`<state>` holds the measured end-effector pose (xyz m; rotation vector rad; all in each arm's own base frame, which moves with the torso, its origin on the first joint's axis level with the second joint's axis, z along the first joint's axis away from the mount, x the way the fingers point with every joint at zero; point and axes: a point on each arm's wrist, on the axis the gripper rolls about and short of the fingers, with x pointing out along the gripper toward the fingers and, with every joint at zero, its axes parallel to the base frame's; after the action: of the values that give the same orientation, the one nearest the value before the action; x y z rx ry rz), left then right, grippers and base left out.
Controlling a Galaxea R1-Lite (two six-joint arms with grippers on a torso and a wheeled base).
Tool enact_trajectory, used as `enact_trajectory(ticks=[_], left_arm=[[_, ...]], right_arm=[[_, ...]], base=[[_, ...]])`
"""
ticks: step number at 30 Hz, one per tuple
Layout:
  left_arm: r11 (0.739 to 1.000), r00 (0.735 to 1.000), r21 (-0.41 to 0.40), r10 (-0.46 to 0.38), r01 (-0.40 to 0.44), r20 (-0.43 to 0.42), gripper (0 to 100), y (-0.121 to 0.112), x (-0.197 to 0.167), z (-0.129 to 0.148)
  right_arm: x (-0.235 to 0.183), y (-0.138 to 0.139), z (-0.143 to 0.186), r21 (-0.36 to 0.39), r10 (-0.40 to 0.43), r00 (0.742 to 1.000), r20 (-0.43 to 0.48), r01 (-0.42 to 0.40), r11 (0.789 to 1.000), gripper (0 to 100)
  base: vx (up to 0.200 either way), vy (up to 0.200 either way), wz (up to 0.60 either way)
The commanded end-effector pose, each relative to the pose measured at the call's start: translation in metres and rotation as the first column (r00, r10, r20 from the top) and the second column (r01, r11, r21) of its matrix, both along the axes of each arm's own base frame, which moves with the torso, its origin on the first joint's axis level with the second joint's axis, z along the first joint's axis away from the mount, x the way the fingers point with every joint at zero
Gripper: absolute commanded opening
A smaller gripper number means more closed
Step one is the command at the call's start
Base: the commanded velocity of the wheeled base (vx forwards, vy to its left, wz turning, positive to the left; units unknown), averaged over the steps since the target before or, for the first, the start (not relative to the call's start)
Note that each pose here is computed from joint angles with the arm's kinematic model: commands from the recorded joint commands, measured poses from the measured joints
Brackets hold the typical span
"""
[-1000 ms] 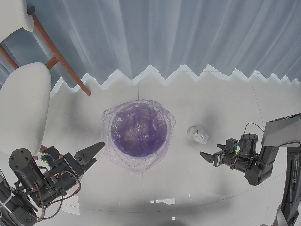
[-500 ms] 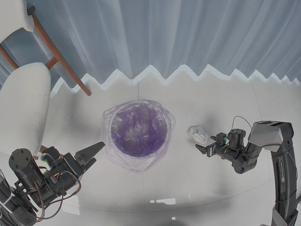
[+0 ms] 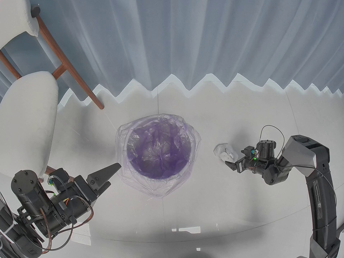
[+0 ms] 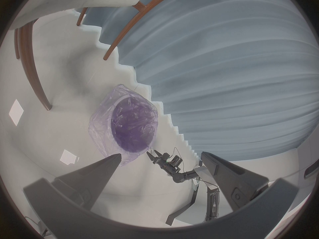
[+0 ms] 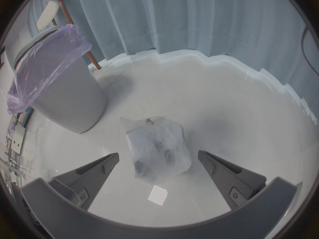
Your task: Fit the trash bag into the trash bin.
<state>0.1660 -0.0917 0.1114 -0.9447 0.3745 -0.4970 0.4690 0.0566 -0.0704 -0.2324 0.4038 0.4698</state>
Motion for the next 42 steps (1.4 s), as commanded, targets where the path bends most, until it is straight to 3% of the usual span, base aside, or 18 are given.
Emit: enact_trajectory(ticks=[1,4,5,11,15,17,20,23,26,29,33,35,38,41,42], left_arm=[[1.000,1.000,0.008,0.000,0.000,-0.016,100,0.002,-0.003,-0.003],[1.000,1.000,0.009,0.003,-0.003,-0.019,100,0.002,-0.002,-0.003],[1.000,1.000,0.009,0.003,-0.003,-0.019,100,0.002,-0.002,-0.003],[1.000,1.000,0.014,0.013,-0.012,-0.025,100,0.001,-0.001,-0.005],[1.000,1.000,0.010,0.029,-0.029,-0.012,100,0.003,-0.001,-0.003],[0.999,0.999,0.001,0.034,-0.034,0.010,100,0.005,-0.003,0.001],[0.998,0.990,-0.017,0.055,-0.053,0.132,100,0.015,-0.007,0.021],[1.000,0.973,-0.018,-0.016,0.021,0.232,100,0.018,-0.010,0.037],[0.996,0.951,-0.016,-0.083,0.092,0.299,100,0.021,-0.013,0.048],[0.982,0.912,-0.008,-0.173,0.190,0.371,100,0.020,-0.014,0.062],[0.981,0.890,-0.005,-0.175,0.196,0.422,100,0.017,-0.008,0.073],[0.982,0.885,0.016,-0.175,0.187,0.432,100,0.017,-0.008,0.073],[0.984,0.866,0.076,-0.178,0.162,0.467,100,0.017,-0.005,0.072],[0.987,0.850,0.106,-0.157,0.120,0.504,100,0.021,0.000,0.077],[0.989,0.843,0.105,-0.146,0.107,0.518,100,0.022,0.002,0.080]], right_arm=[[0.009,0.001,-0.008,-0.010,0.008,1.000,0.017,-0.008,1.000,100],[0.011,0.003,-0.011,-0.010,0.015,1.000,0.016,-0.015,1.000,100],[0.011,0.003,-0.011,-0.010,0.015,1.000,0.016,-0.015,1.000,0],[0.010,0.004,-0.015,0.008,0.054,0.998,0.017,-0.054,0.999,0],[0.008,0.004,-0.006,0.017,0.105,0.990,0.096,-0.107,0.994,0],[0.003,0.004,0.021,0.041,0.096,0.985,0.146,-0.103,0.994,0],[-0.016,0.001,0.080,0.118,0.057,0.983,0.177,-0.078,0.990,0],[-0.050,0.002,0.141,0.215,0.023,0.981,0.194,-0.065,0.974,0],[-0.086,0.028,0.181,0.308,0.060,0.979,0.192,-0.118,0.944,0],[-0.130,0.071,0.222,0.469,0.097,0.980,0.176,-0.170,0.867,0],[-0.163,0.135,0.232,0.596,0.135,0.981,0.137,-0.190,0.780,0],[-0.168,0.154,0.225,0.609,0.157,0.979,0.133,-0.206,0.766,0],[-0.166,0.184,0.202,0.595,0.211,0.968,0.132,-0.248,0.764,0],[-0.160,0.205,0.178,0.571,0.227,0.965,0.129,-0.260,0.779,0],[-0.155,0.211,0.164,0.557,0.220,0.968,0.119,-0.248,0.793,0]], base=[[0.000,0.000,0.00],[0.000,0.000,0.00],[0.000,0.000,0.00],[0.000,0.000,0.00],[0.000,0.000,0.00],[0.000,0.000,0.00],[0.000,0.000,0.00],[0.000,0.000,0.00],[0.000,0.000,0.00],[0.000,0.000,0.00],[0.000,0.000,0.00],[0.000,0.000,0.00],[0.000,0.000,0.00],[0.000,0.000,0.00],[0.000,0.000,0.00]])
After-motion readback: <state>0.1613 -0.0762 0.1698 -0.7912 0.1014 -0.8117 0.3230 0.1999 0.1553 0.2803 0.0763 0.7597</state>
